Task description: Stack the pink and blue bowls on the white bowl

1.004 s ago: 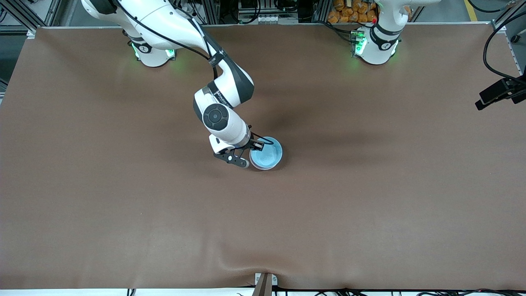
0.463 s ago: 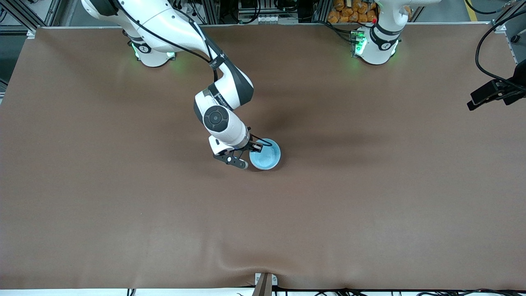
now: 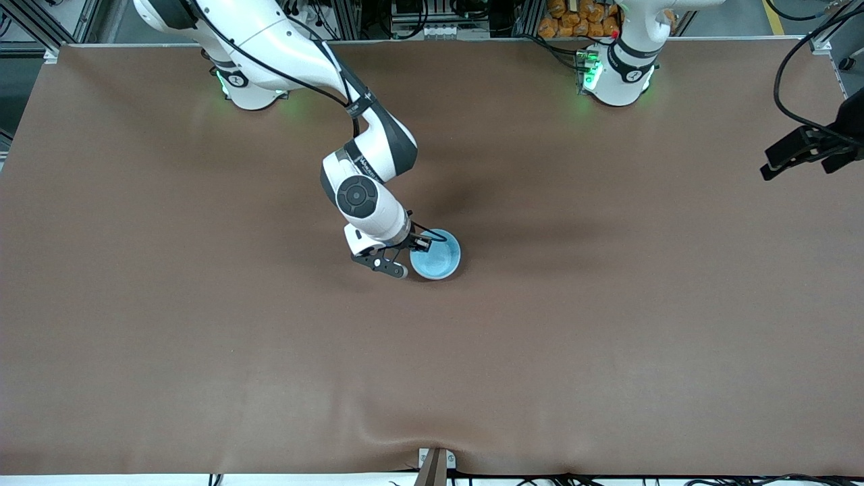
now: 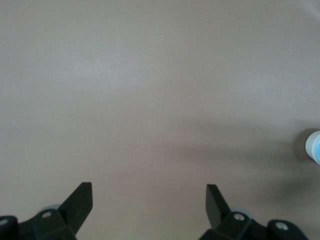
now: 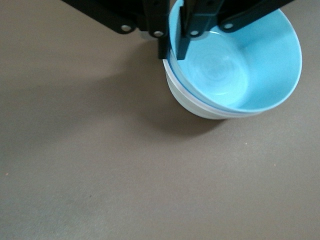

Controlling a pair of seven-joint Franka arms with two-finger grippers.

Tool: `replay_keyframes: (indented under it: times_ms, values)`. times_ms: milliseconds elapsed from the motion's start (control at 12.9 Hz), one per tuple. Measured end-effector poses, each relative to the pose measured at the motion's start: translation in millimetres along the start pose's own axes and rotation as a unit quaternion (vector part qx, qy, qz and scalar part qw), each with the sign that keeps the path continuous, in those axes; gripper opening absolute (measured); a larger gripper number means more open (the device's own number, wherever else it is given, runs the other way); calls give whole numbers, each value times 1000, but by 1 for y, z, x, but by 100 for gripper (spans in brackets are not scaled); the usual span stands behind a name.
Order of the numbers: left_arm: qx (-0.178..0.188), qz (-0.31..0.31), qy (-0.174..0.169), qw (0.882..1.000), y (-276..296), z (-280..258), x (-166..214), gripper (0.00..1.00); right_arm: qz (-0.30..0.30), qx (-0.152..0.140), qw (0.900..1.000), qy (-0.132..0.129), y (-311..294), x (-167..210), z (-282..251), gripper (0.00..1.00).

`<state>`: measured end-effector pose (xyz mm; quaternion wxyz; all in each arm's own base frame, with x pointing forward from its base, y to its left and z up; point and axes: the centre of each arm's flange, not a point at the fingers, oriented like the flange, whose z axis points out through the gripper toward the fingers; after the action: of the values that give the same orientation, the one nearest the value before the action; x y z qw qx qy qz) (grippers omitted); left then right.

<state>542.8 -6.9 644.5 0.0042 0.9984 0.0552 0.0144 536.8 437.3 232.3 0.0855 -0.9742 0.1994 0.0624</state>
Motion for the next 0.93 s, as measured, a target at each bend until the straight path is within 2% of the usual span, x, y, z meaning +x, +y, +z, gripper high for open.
replay_keyframes:
  times_ms: [77, 309, 541, 618, 772, 927]
  values:
    - [0, 0, -2, 1000, 0, 1, 0, 100, 1, 0, 1000, 1, 0, 2, -1, 31]
    - [1, -4, -6, 1000, -4, 2, 0, 100, 0, 7, 1000, 5, -5, 5, -11, 64]
    - [1, -4, -11, 1000, -5, 6, 0, 100, -6, 5, 1000, 7, -19, 20, -54, 95]
    - [2, -4, -11, 1000, -5, 6, 0, 100, -11, -1, 1000, 15, -21, 31, -73, 100]
    - [2, -4, -12, 1000, -5, 7, 0, 100, -18, -26, 999, 27, -16, 53, -120, 100]
    - [2, -4, -13, 1000, -5, 8, 0, 100, -47, -36, 998, 26, -5, 75, -171, 100]
